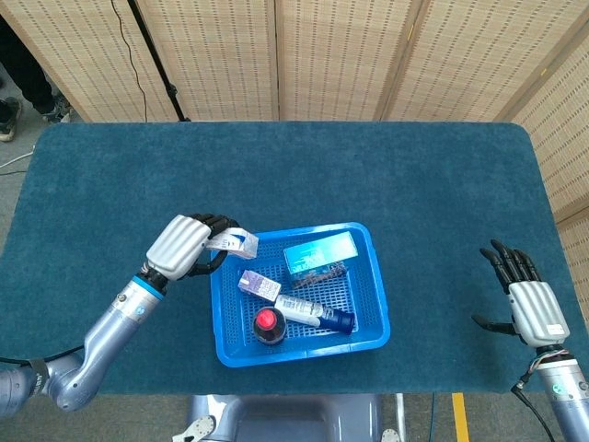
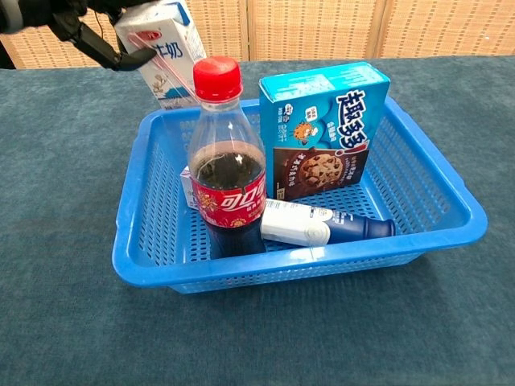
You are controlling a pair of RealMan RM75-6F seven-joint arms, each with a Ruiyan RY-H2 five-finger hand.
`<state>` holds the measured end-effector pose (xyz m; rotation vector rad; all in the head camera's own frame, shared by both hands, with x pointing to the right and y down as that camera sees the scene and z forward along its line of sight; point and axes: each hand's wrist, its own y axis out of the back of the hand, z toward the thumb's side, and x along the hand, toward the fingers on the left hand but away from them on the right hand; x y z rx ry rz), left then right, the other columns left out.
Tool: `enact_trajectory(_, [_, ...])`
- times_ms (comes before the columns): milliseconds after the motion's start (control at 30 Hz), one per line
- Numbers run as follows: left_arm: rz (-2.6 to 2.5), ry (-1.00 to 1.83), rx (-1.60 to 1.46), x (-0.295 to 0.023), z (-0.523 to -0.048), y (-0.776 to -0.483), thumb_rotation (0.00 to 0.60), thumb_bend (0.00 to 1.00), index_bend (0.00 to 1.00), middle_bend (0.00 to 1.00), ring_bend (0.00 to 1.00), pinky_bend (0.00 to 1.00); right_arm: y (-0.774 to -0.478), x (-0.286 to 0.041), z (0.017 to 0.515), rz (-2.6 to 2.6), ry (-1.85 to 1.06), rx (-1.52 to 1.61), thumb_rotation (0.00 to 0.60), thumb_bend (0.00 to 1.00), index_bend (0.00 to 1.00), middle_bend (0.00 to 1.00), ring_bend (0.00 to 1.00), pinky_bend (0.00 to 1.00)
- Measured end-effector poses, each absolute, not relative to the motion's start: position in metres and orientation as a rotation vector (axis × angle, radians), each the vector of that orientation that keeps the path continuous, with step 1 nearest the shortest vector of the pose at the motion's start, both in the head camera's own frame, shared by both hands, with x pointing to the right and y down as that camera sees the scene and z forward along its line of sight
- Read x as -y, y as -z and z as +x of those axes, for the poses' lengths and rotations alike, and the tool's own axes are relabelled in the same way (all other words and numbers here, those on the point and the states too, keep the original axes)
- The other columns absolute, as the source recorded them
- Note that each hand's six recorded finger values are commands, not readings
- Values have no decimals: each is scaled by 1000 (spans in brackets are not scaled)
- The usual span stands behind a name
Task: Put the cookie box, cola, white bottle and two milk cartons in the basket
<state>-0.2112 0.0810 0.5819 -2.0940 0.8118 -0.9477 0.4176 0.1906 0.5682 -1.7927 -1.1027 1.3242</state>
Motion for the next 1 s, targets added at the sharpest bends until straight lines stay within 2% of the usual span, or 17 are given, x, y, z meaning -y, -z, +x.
enact_trajectory(200, [-2117,1005,-804,-85,-201,-607,600,524,600,502,460,465,-568,-191,418,-1794,-1325,1102,600,0,65,0,0,36])
enact_trajectory(267, [-2129,1024,-796,-87,-198,-615,600,510,582,466,417,460,-568,-191,418,-1795,-1326,1101,600,0,65,0,0,36])
enact_trajectory(300, [-2136,1030,-791,-89,-197,-618,600,501,556,410,361,427,-568,-191,418,-1794,-1327,1101,600,0,65,0,0,36])
enact_trajectory(367, [-2153,1040,-776,-92,-194,-623,600,484,429,231,204,312,-569,-191,419,-1794,-1328,1102,600,0,65,0,0,36])
enact_trajectory(400, [-2158,1044,-767,-93,-193,-624,600,467,277,98,88,208,-569,-191,419,-1794,-1329,1103,600,0,65,0,0,36])
enact_trajectory(467, [-2168,1058,-736,-96,-193,-627,600,453,96,3,5,111,-569,-190,419,-1794,-1331,1103,600,0,65,0,0,36])
enact_trajectory(533, [-2186,1062,-717,-98,-191,-627,600,448,13,0,0,65,-569,-190,419,-1794,-1331,1102,600,0,65,0,0,36])
enact_trajectory(1000, [-2207,997,-769,-91,-193,-610,600,442,0,0,0,28,-570,-190,419,-1794,-1334,1099,600,0,65,0,0,36])
